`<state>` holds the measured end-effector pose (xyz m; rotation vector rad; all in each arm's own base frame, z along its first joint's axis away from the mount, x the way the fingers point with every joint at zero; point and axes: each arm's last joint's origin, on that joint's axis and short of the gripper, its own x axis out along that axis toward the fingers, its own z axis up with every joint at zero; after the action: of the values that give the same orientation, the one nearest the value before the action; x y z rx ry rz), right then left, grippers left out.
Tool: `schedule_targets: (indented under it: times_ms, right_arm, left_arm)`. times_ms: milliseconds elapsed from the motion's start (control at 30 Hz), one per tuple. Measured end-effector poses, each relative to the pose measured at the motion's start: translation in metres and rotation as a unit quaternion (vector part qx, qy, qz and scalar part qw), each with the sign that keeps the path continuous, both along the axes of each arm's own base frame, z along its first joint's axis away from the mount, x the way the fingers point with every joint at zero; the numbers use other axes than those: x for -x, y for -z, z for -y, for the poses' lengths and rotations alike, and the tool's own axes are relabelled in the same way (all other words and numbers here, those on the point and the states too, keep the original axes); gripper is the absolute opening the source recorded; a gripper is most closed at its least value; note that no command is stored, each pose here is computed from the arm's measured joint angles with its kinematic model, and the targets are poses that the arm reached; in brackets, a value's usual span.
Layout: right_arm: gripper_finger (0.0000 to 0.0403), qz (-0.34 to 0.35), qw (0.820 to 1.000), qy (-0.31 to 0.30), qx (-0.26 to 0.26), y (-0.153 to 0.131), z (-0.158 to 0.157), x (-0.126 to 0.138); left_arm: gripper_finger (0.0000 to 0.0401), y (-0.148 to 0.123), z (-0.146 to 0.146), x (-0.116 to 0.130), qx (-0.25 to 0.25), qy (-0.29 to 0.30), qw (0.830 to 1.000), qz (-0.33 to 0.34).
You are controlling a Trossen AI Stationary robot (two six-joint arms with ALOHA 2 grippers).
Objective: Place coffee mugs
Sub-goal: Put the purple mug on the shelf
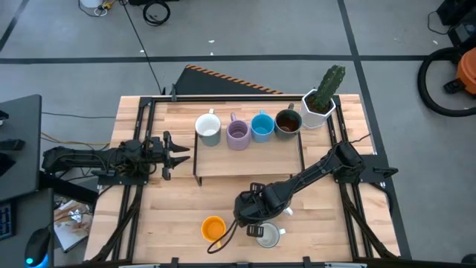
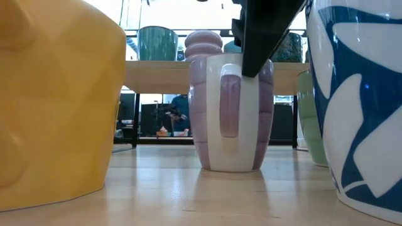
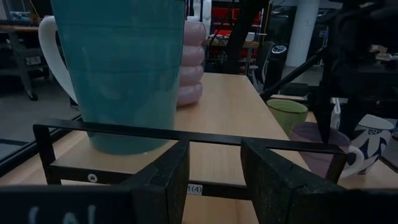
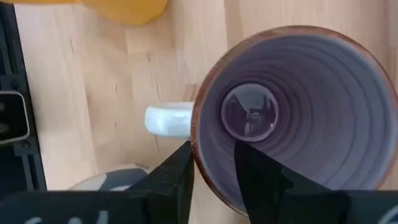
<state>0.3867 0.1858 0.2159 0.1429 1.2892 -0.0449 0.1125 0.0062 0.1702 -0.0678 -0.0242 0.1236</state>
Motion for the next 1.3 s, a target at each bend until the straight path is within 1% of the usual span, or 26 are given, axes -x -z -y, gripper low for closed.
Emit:
schedule_targets:
  times_ms: [200,333,367,633,867,1000,1167,1300]
  right_arm:
    - [0.0069,-0.009,0.999,-0.05,0.008,0.0,0.0,0.002]
    - [0.0027,-0.015,0.997,-0.073,0.012,0.0,0.0,0.003]
    - [0.0022,-0.017,0.997,-0.079,0.012,0.0,0.0,0.003]
    - [0.0028,-0.016,0.993,-0.115,0.023,-0.001,0.001,0.004]
    - [0.0023,-0.011,0.985,-0.165,0.039,-0.008,0.001,0.004]
    - [0.0024,-0.004,0.98,-0.194,0.047,-0.023,0.0,0.002]
    - [0.0023,0.02,0.973,-0.221,0.063,-0.053,0.0,0.0]
    - [0.0025,0.039,0.969,-0.233,0.065,-0.073,0.0,0.0]
  left_arm:
    - [0.0149,0.0,0.0,0.0,0.012,0.0,1.0,0.001]
    - [0.0149,0.0,0.0,0.0,0.013,0.0,1.0,0.0]
    - [0.0149,0.0,0.0,0.0,0.013,0.0,1.0,0.0]
    - [0.0149,0.001,0.0,0.0,0.013,0.0,1.0,-0.004]
    - [0.0149,0.002,0.0,0.0,0.027,0.001,1.0,-0.008]
    - [0.0149,0.002,0.0,0.0,0.027,0.001,1.0,-0.008]
    - [0.0149,0.002,0.0,0.0,0.027,0.001,1.0,-0.009]
    - [0.0149,0.003,0.0,0.0,0.027,0.0,1.0,-0.012]
